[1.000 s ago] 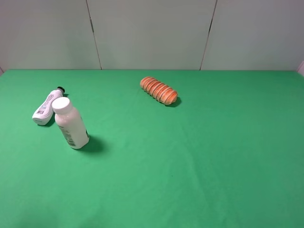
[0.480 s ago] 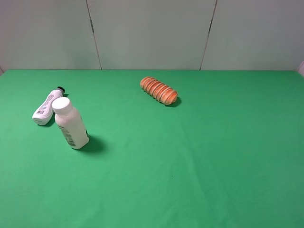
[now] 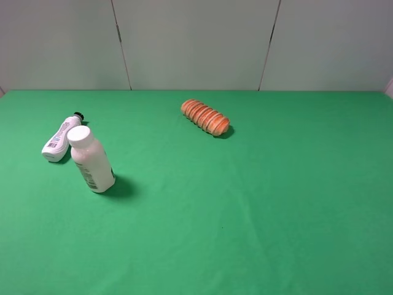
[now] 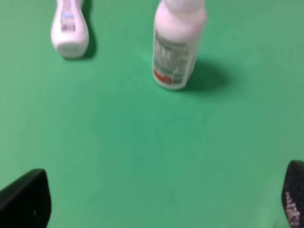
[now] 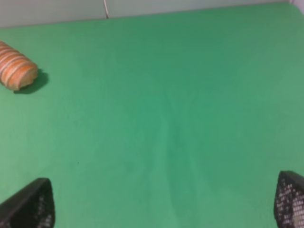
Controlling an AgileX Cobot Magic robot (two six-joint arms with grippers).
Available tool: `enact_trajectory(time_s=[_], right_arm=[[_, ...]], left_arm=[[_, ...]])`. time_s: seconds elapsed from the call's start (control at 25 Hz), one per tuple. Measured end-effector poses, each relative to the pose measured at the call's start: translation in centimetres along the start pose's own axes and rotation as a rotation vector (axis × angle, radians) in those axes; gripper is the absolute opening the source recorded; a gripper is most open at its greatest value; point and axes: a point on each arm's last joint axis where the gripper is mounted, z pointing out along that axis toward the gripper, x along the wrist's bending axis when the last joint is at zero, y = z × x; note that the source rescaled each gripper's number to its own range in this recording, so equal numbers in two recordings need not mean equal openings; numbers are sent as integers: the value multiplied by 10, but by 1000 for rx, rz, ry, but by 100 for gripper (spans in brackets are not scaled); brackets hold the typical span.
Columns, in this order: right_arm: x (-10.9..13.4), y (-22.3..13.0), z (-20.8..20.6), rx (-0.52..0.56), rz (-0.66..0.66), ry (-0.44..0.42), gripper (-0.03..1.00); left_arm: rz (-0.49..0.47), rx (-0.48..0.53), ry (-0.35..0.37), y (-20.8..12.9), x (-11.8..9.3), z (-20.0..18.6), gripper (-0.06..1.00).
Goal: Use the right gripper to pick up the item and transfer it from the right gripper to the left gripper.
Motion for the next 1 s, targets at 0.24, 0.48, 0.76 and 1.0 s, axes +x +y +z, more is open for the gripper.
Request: enact_trajectory(time_s=[0.24,0.48,0.76,1.0], right_arm=[[0,0,0,0,0,0,100],[0,0,0,0,0,0,100],[0,0,0,0,0,0,100],[0,0,0,0,0,0,100]], left_arm=[[10,-99,6,-7,-2,-12,100],[10,-101,5,-7,-2,-13,100],[9,-101,5,-7,-2,-13,100],[9,-101,5,-7,-2,-13,100]])
